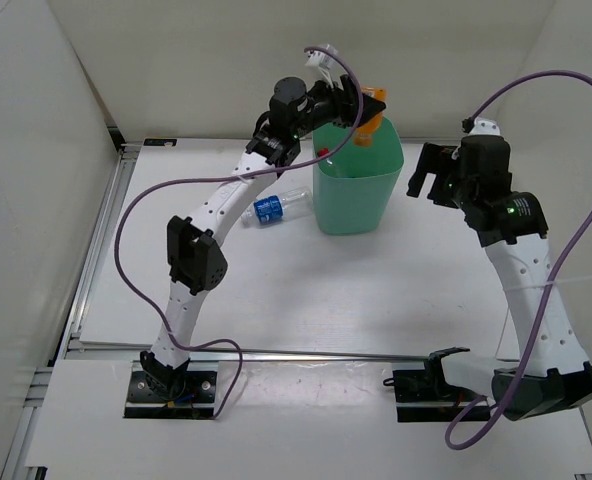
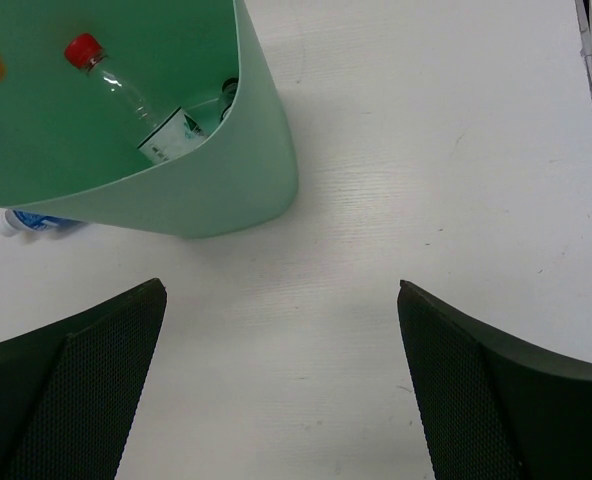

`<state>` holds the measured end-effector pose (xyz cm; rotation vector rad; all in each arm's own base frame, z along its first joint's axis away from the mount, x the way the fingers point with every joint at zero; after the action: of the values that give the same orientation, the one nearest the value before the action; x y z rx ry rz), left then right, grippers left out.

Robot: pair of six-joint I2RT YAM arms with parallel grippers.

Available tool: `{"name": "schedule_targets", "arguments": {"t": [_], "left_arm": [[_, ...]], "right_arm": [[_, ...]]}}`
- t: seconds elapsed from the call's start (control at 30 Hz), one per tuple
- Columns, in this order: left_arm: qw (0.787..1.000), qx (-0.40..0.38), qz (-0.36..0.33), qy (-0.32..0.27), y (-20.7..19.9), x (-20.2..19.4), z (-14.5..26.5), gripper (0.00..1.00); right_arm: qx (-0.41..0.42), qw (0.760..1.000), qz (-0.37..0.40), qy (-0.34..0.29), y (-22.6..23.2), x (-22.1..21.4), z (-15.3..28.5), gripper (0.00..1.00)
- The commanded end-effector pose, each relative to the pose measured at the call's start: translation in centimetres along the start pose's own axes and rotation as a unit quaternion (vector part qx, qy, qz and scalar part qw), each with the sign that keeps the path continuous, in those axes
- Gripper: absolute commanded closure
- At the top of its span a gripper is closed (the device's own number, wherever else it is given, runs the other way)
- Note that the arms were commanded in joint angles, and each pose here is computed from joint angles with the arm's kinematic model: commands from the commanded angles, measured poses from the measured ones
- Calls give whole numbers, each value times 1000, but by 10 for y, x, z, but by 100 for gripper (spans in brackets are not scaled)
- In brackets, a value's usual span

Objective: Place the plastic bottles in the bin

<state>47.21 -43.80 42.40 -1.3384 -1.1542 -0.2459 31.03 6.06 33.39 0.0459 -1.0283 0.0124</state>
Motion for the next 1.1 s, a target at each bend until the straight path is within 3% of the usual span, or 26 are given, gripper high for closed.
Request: {"name": "schedule_targets", "arguments": {"t": [0.0,0.07,0.3,0.5,0.57,0.6,0.63,0.7,0.73,0.87,1.07], "left_arm": [[999,14,-36,-16,10,20,11,40],[999,14,-36,-16,10,20,11,38],[999,8,-52,-6,18,11,5,0],[991,15,-135,-7,14,29,19,0],[981,54,-183,-43,16,70,43,0],[953,135,-266,-61,37,97,77,0],[951,144,-268,-65,43,103,82,0],[924,213,-316,-43,90,107,116,0],[910,246,-331,-52,105,132,149,0],[912,274,-299,61,200,76,224,0],[902,285,-288,148,249,19,264,0]], "right_arm": [[-11,1000,-3,-27,-7,9,14,0],[-16,999,-3,-28,-9,7,16,0],[-16,999,2,-28,-10,5,18,0],[-16,999,-3,-28,-10,3,19,0],[-16,1000,-2,-23,-10,0,17,0],[-16,1000,-2,-23,-10,0,17,0],[-16,1000,-2,-23,-10,0,17,0],[-16,999,-3,-28,-11,1,20,0],[-16,1000,-3,-26,-11,-2,21,0],[-17,1000,-1,-14,-12,-11,16,0],[-16,1000,2,-23,-11,-5,18,0]]}}
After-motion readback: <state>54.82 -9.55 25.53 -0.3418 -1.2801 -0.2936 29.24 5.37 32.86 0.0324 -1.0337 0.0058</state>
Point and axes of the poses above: each gripper's point midway between its finger pads, its own z axis back along the fingers, its own y axis along the line the jaws close on, x = y × z, the point moved 1 cm from there along z, back along the fingers, and after that the axes turned 10 degrees about z, right-handed, at the moved point
